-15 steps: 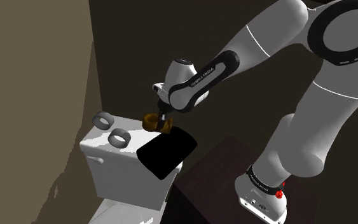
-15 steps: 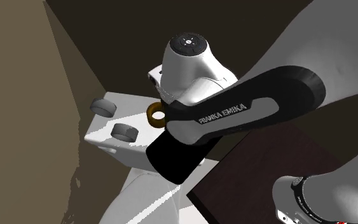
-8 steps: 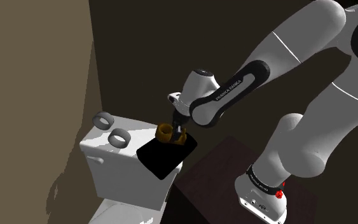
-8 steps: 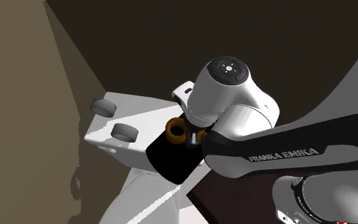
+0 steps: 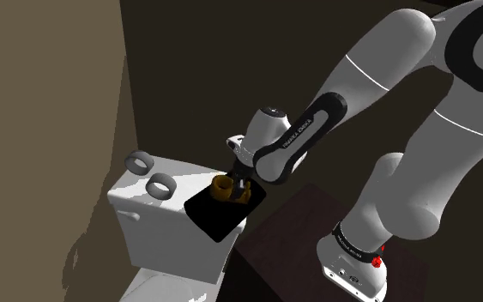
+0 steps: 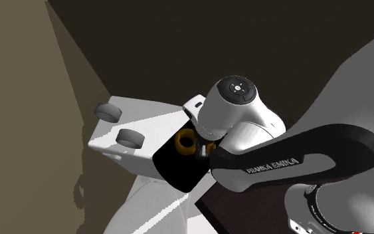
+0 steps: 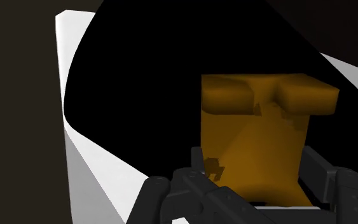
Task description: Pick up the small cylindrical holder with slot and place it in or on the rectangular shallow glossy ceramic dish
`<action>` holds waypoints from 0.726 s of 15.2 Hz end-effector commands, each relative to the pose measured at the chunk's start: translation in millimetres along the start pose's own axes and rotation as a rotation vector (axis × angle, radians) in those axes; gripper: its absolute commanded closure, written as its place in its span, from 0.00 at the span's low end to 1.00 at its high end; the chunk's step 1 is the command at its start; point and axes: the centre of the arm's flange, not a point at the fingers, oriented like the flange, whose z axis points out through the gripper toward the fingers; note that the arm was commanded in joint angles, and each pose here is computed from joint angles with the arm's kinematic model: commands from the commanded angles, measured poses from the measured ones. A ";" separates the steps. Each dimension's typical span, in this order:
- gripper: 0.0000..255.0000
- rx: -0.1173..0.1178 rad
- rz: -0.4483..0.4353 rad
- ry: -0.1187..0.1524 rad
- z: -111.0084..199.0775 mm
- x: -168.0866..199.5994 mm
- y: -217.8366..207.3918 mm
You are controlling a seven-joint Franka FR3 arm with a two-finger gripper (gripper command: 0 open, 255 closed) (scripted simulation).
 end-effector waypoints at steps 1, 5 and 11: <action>1.00 -0.001 0.000 0.001 9.9 -2.9 0.1; 1.00 -0.001 0.000 0.001 29.0 -6.0 -0.6; 1.00 -0.001 0.000 0.001 29.0 -6.0 -0.6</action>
